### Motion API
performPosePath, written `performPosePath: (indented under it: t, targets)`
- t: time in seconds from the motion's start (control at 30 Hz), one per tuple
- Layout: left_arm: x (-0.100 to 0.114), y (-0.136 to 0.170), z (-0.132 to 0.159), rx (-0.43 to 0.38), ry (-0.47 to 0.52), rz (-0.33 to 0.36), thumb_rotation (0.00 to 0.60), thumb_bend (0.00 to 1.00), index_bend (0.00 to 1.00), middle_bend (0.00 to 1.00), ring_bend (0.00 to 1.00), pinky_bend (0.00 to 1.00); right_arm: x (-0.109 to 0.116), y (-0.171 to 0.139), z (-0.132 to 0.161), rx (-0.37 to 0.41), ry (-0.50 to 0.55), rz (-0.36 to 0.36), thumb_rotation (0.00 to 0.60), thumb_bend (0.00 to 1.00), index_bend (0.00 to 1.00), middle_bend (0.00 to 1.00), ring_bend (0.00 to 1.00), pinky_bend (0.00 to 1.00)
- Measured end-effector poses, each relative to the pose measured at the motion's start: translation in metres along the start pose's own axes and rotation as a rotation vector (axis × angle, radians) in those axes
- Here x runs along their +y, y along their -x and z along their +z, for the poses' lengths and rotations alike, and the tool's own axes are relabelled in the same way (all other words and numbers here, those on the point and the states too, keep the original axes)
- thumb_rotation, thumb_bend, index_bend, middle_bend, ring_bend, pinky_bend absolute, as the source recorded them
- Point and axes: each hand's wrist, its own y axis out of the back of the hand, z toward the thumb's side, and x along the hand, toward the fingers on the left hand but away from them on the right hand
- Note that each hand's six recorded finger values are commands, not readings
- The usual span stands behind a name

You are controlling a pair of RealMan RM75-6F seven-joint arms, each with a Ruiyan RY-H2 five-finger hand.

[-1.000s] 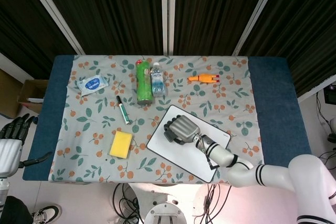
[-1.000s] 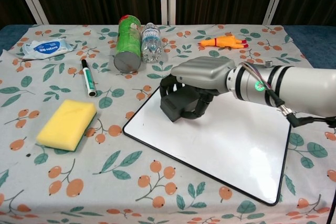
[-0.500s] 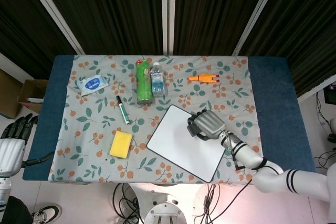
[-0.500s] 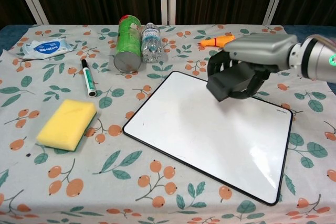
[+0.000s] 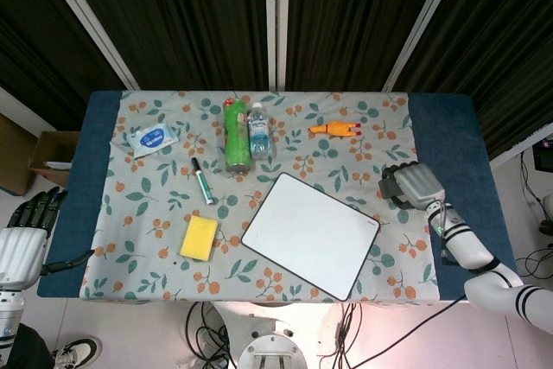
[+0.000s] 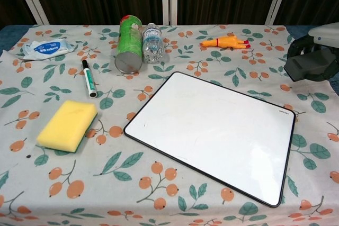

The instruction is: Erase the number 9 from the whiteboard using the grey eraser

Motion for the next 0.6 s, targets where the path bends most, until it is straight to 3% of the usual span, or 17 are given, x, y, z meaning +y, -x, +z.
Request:
performPosePath:
  t: [0.13, 0.23, 0.27, 0.37, 0.47, 0.6]
  targets:
    - [0.002, -0.002, 0.004, -0.007, -0.006, 0.006, 0.281, 0.03, 0.04, 0.05, 0.06, 0.17, -0.013, -0.003, -0.008, -0.010, 0.041, 0.002, 0.600, 0.30, 0.51, 0.46, 0.37, 0.52]
    - [0.003, -0.002, 0.005, -0.009, -0.010, 0.007, 0.281, 0.03, 0.04, 0.05, 0.06, 0.17, -0.020, -0.003, -0.008, -0.001, 0.073, 0.010, 0.600, 0.23, 0.33, 0.32, 0.19, 0.39]
    - [0.003, -0.002, 0.006, -0.009, -0.012, 0.007, 0.281, 0.03, 0.04, 0.05, 0.06, 0.17, -0.022, -0.003, -0.007, 0.003, 0.082, 0.014, 0.600, 0.20, 0.22, 0.24, 0.10, 0.31]
    - [0.003, -0.001, 0.006, -0.007, -0.014, 0.005, 0.279, 0.03, 0.04, 0.04, 0.06, 0.17, -0.027, -0.003, -0.007, 0.013, 0.098, 0.028, 0.600, 0.15, 0.04, 0.10, 0.00, 0.10]
    - [0.003, -0.001, 0.006, -0.005, -0.011, 0.002, 0.290, 0.03, 0.04, 0.05, 0.06, 0.17, -0.032, -0.004, -0.008, 0.008, 0.095, 0.053, 0.600, 0.08, 0.00, 0.01, 0.00, 0.01]
    - [0.002, -0.001, 0.006, -0.004, -0.011, 0.004, 0.302, 0.03, 0.04, 0.04, 0.06, 0.17, -0.033, -0.008, -0.010, -0.004, 0.096, 0.051, 0.600, 0.02, 0.00, 0.00, 0.00, 0.00]
